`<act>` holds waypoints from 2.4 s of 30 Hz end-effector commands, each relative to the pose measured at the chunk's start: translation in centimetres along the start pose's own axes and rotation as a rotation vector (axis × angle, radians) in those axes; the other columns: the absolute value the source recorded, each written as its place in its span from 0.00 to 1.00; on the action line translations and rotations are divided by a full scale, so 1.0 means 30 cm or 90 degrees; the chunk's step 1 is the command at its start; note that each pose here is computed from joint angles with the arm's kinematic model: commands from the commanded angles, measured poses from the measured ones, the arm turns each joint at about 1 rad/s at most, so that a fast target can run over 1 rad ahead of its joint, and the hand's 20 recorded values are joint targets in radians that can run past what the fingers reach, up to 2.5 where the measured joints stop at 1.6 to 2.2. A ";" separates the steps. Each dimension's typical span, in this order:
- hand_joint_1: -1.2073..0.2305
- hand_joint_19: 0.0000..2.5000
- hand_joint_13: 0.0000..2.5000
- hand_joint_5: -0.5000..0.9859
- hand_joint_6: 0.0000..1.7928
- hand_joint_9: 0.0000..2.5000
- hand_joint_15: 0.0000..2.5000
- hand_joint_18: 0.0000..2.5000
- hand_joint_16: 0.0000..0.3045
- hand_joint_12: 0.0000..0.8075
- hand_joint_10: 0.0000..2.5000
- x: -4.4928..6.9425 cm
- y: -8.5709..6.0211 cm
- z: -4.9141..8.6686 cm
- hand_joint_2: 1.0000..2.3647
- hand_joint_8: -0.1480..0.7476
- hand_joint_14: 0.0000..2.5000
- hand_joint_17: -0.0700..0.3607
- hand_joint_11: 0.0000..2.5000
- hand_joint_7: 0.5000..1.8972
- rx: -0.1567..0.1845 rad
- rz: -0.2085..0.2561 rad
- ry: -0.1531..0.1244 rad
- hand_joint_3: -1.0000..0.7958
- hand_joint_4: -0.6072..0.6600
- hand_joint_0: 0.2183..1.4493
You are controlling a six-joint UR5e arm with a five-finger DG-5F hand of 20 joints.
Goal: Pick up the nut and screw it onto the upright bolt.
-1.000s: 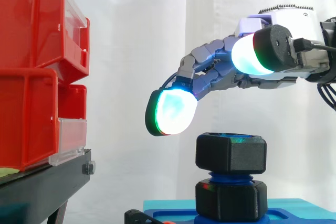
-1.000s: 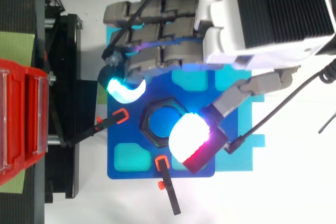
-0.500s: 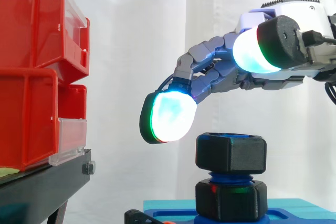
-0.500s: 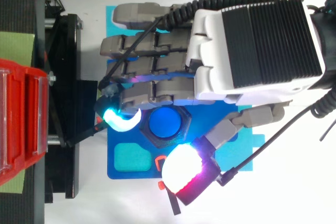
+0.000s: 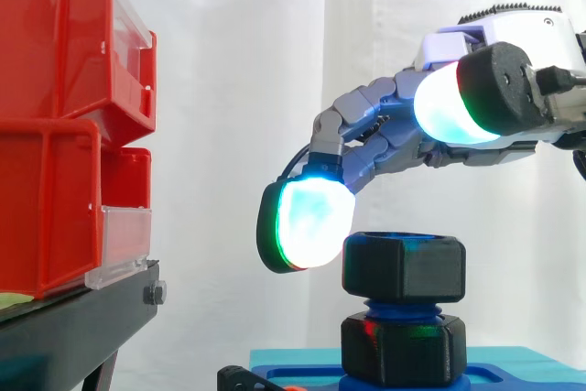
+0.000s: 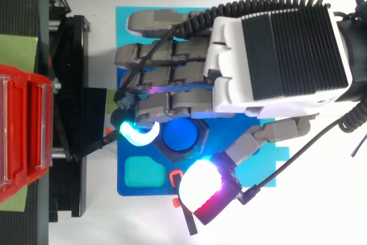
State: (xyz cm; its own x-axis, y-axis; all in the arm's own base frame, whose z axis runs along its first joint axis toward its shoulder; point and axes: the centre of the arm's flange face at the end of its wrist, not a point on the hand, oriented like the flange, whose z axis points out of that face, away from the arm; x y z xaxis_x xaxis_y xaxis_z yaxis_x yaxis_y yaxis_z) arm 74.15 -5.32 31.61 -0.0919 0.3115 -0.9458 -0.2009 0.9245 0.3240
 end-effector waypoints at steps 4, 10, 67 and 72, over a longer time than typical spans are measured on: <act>0.69 0.00 0.14 0.27 0.28 0.22 0.00 0.01 0.10 0.36 0.00 0.002 -0.011 -0.010 0.00 0.46 0.00 0.32 0.00 0.32 0.005 0.002 0.012 0.28 0.69 0.24; 0.68 0.00 0.15 0.28 0.28 0.23 0.00 0.02 0.09 0.36 0.00 0.004 -0.029 -0.022 0.00 0.47 0.00 0.31 0.00 0.38 0.012 0.003 0.021 0.28 0.69 0.24; 0.68 0.00 0.30 0.30 0.28 0.45 0.01 0.18 0.09 0.33 0.00 -0.137 -0.128 -0.066 0.00 0.49 0.00 0.31 0.00 0.43 -0.003 0.007 0.027 0.28 0.64 0.23; 0.70 0.00 0.27 0.28 0.28 0.43 0.00 0.16 0.11 0.35 0.00 -0.139 -0.130 -0.074 0.00 0.48 0.00 0.34 0.00 0.33 0.005 0.010 0.040 0.28 0.65 0.22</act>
State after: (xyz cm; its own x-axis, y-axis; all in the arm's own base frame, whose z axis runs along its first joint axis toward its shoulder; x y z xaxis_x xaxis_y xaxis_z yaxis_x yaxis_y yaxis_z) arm 73.25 -10.64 34.24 -0.1462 0.3119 -0.9388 -0.1965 0.9209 0.3366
